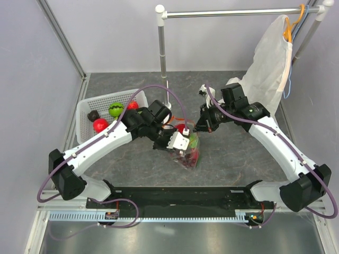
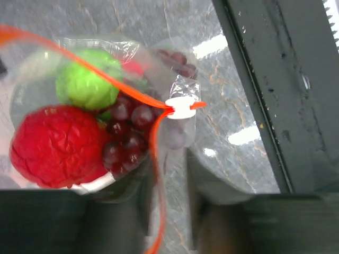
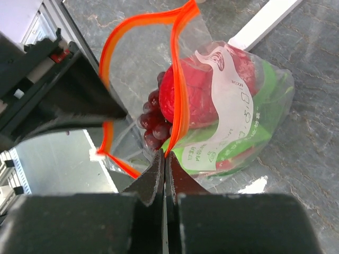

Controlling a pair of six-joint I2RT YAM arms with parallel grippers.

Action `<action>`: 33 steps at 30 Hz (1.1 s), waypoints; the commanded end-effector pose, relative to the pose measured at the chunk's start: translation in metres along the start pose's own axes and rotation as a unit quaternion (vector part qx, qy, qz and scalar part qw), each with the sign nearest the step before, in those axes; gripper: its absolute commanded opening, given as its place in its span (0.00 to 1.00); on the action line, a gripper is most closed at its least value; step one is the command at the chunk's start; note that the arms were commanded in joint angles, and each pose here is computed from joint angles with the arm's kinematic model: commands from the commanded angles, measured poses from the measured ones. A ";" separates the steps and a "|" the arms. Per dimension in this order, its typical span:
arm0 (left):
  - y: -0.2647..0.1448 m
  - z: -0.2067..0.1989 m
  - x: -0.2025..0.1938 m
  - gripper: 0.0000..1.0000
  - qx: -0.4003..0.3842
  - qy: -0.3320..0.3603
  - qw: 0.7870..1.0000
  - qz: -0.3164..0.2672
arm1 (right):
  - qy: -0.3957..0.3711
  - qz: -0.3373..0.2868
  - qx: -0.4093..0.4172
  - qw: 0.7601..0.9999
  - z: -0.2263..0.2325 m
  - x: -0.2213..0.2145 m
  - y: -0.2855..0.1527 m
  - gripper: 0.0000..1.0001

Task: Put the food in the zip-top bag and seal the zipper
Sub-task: Zip the zipper food storage bag at the center of the board.

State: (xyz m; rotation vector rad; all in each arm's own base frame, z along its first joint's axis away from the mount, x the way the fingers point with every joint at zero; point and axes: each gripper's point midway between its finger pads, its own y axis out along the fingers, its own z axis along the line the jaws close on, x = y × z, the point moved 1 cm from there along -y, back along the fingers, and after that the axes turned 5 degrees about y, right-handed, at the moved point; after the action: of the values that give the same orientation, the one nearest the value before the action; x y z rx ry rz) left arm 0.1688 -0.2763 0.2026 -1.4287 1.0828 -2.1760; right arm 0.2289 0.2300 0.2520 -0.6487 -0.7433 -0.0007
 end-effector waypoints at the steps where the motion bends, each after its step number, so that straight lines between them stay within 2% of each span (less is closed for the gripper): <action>1: -0.006 0.001 0.044 0.21 0.022 0.056 0.997 -0.044 | -0.048 -0.038 0.038 0.997 0.019 0.030 -0.003 0.00; 2: -0.007 -0.003 0.052 0.10 0.020 0.058 0.997 -0.052 | -0.053 -0.043 0.043 0.997 0.019 0.035 0.000 0.00; 4: -0.013 -0.013 0.079 0.03 0.014 0.051 0.995 -0.083 | -0.061 -0.049 0.060 0.995 0.028 0.044 0.004 0.00; 7: -0.020 -0.009 0.106 0.02 0.021 -0.017 0.992 -0.126 | -0.086 -0.062 0.079 0.991 0.043 0.063 0.011 0.00; 9: -0.016 -0.009 0.110 0.02 0.015 -0.075 0.988 -0.134 | -0.096 -0.073 0.090 0.989 0.052 0.076 0.016 0.02; 11: -0.006 0.000 0.104 0.02 0.039 -0.112 0.984 -0.133 | -0.097 -0.076 0.090 0.988 0.052 0.081 0.018 0.21; 12: -0.005 0.004 0.099 0.02 0.054 -0.144 0.980 -0.127 | -0.099 -0.079 0.084 0.988 0.049 0.083 0.016 0.40; 14: 0.002 0.009 0.091 0.02 0.067 -0.164 0.975 -0.131 | -0.104 -0.080 0.064 0.989 0.042 0.079 0.008 0.58; 15: -0.001 0.013 0.088 0.02 0.075 -0.192 0.969 -0.135 | -0.111 -0.082 0.046 0.989 0.028 0.075 0.004 0.75; 18: -0.010 0.030 0.082 0.02 0.081 -0.244 0.953 -0.160 | -0.136 -0.100 0.007 0.986 0.005 0.067 -0.025 0.87; 22: -0.017 0.046 0.083 0.02 0.090 -0.260 0.945 -0.175 | -0.198 -0.128 -0.032 0.971 0.004 0.047 -0.062 0.86; 25: -0.018 0.058 0.084 0.02 0.089 -0.268 0.942 -0.182 | -0.235 -0.134 -0.026 0.962 0.013 0.018 -0.073 0.83; 27: -0.022 0.066 0.087 0.02 0.088 -0.273 0.938 -0.192 | -0.230 -0.134 -0.007 0.964 0.018 -0.001 -0.071 0.81; 31: -0.025 0.071 0.095 0.02 0.085 -0.252 0.941 -0.210 | -0.263 -0.193 -0.011 0.945 0.030 -0.010 -0.084 0.77; 33: -0.027 0.073 0.099 0.02 0.085 -0.242 0.942 -0.215 | -0.278 -0.196 -0.016 0.940 0.026 -0.016 -0.083 0.73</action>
State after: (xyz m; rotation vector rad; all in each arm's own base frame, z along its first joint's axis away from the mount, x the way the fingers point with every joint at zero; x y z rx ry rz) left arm 0.1896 -0.3362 0.2573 -2.0789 0.5083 -1.7739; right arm 0.1802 0.1726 0.2988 -0.5571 -1.2964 -0.1831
